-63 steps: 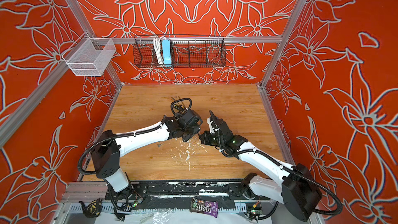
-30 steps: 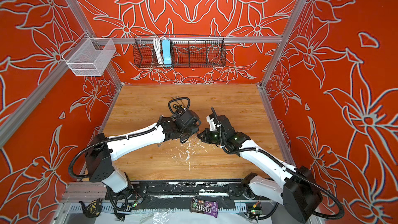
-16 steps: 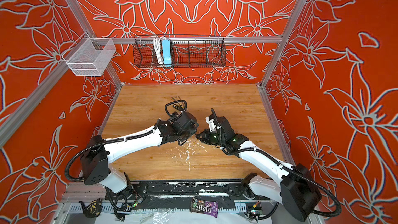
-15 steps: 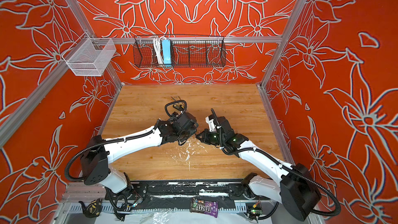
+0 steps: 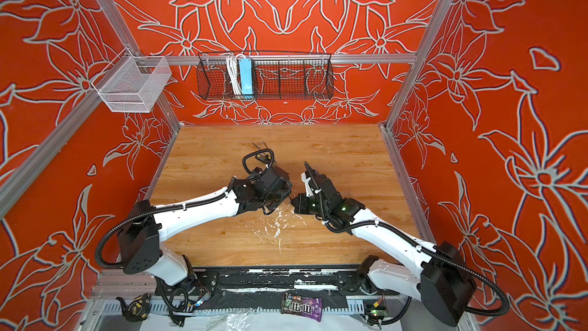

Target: Unlock with the key

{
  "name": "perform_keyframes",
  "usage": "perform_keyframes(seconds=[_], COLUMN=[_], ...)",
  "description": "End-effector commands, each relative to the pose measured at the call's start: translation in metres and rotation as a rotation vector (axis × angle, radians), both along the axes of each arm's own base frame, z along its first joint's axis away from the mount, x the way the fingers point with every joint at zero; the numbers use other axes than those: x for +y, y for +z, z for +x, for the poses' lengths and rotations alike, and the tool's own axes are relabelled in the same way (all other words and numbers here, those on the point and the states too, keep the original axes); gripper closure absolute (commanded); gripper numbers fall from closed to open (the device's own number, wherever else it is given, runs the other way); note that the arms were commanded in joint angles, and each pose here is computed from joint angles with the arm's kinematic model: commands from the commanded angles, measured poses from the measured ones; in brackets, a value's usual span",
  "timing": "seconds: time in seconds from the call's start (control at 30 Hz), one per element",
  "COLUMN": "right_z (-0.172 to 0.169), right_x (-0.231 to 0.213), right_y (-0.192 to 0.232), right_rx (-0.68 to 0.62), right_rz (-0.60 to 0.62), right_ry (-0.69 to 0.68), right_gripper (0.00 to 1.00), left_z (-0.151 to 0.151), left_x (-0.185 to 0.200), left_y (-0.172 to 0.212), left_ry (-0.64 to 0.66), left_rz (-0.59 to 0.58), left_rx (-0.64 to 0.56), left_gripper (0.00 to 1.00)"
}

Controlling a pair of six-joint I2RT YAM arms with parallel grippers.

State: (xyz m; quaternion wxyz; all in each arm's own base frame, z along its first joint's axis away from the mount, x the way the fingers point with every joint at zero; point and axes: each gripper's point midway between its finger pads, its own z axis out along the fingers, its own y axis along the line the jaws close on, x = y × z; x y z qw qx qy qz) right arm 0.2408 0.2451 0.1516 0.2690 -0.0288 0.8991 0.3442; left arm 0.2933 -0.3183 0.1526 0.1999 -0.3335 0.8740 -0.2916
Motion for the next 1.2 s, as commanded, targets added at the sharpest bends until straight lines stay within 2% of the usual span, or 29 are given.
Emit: perform_keyframes(seconds=[0.0,0.1,0.27,0.63,1.03,1.17], right_z=[0.042,0.040,0.043,0.033,0.024,0.024], right_x=[0.003,0.008,0.012,0.006,0.008,-0.001], right_y=[0.056,0.060,0.059,0.047,0.038,0.038], right_rx=[-0.252,-0.215,-0.089,-0.150,-0.172,-0.174], right_rz=[0.031,0.090,0.297,0.127,0.116,0.092], right_ry=[-0.080,-0.071,-0.064,-0.040,0.022,-0.012], right_gripper=[1.00,1.00,1.00,1.00,1.00,1.00], left_z=[-0.039,-0.039,-0.035,-0.026,-0.017,-0.014], left_x=[-0.041,-0.031,-0.029,-0.033,-0.032,-0.029], left_y=[0.018,0.007,0.005,0.014,0.017,0.019], left_ry=[-0.180,-0.154,-0.151,-0.150,-0.123,-0.111], left_rz=[-0.122,-0.082,-0.104,-0.084,-0.105,-0.106], left_rx=[0.092,0.092,0.040,0.029,0.048,0.034], left_gripper=[1.00,1.00,1.00,1.00,1.00,1.00])
